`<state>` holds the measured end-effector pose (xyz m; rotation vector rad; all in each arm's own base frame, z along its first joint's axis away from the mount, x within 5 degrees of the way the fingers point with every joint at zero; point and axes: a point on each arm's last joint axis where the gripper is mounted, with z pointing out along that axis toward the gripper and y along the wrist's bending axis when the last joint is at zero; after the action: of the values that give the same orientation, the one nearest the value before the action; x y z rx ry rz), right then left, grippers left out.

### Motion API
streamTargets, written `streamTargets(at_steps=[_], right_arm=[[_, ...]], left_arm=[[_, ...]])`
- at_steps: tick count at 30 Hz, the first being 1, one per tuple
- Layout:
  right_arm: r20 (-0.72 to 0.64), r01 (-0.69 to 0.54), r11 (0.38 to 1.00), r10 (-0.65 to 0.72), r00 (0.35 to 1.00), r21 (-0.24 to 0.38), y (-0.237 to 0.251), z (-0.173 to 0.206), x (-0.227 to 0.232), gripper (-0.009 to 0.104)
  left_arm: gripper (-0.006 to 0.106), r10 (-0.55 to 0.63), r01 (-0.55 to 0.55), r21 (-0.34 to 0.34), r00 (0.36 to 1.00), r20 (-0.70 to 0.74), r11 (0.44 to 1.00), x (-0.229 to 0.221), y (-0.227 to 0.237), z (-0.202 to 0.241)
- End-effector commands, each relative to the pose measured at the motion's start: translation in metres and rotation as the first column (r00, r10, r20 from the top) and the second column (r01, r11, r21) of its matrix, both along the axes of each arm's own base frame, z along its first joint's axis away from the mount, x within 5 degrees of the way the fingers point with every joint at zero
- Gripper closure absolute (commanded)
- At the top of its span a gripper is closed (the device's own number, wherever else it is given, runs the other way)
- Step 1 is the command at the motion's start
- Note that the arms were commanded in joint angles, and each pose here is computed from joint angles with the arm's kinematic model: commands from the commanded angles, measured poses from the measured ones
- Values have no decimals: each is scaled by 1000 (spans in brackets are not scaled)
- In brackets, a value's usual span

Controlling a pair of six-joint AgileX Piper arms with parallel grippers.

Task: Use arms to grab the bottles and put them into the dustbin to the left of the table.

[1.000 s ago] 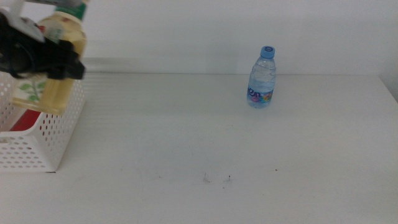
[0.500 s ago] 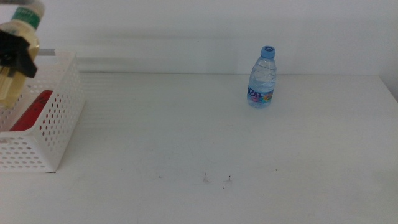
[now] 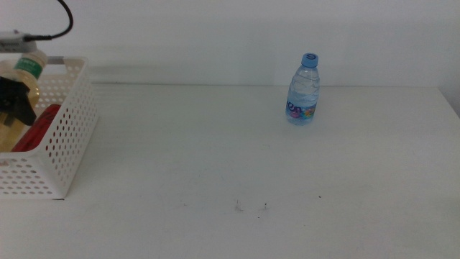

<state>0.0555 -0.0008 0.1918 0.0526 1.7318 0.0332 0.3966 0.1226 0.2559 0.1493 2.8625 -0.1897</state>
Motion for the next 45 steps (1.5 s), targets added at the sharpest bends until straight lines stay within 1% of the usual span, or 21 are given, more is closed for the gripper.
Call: streamTargets(at_steps=[1, 6, 9, 11, 12, 14, 17, 18, 23, 27, 30, 35, 39, 42, 45], right_arm=[[11, 3, 1000, -3, 1000, -7, 0, 0, 0, 5], [11, 3, 1000, -3, 1000, -7, 0, 0, 0, 5], [11, 3, 1000, -3, 1000, -7, 0, 0, 0, 5], [11, 3, 1000, -3, 1000, -7, 0, 0, 0, 5], [11, 3, 1000, -3, 1000, -7, 0, 0, 0, 5], [11, 3, 1000, -3, 1000, -7, 0, 0, 0, 5], [11, 3, 1000, -3, 1000, -7, 0, 0, 0, 5], [11, 3, 1000, -3, 1000, -7, 0, 0, 0, 5], [11, 3, 1000, -3, 1000, -7, 0, 0, 0, 5], [11, 3, 1000, -3, 1000, -7, 0, 0, 0, 5], [11, 3, 1000, -3, 1000, -7, 0, 0, 0, 5], [11, 3, 1000, -3, 1000, -7, 0, 0, 0, 5], [11, 3, 1000, -3, 1000, -7, 0, 0, 0, 5], [11, 3, 1000, -3, 1000, -7, 0, 0, 0, 5], [11, 3, 1000, -3, 1000, -7, 0, 0, 0, 5]], left_arm=[[77, -2, 2, 3, 999, 53, 1000, 3, 1, 9], [75, -12, 11, 6, 999, 46, 1000, 9, 3, -4], [66, -11, 10, 17, 999, 44, 1000, 11, 5, -8], [56, -14, 13, 27, 999, 31, 1000, 11, 7, -13], [49, -15, 14, 29, 999, 28, 999, 11, 7, -14], [34, -14, 13, 30, 1000, 28, 999, 12, 7, -15], [9, -15, 14, 26, 1000, 28, 1000, 13, 7, -16], [7, -14, 13, 19, 999, 30, 1000, 12, 6, -15], [7, 0, -1, 17, 999, 46, 1000, 8, -2, 1], [7, -5, 0, 38, 994, 111, 999, 0, -17, 34], [7, -42, 30, 70, 983, 176, 997, -11, -34, 64], [7, -98, 70, 105, 951, 293, 992, -40, -67, 109], [7, -151, 101, 138, 894, 421, 985, -69, -95, 136], [7, -190, 143, 130, 833, 519, 981, -95, -118, 153], [7, -217, 178, 125, 756, 618, 976, -127, -135, 170]])
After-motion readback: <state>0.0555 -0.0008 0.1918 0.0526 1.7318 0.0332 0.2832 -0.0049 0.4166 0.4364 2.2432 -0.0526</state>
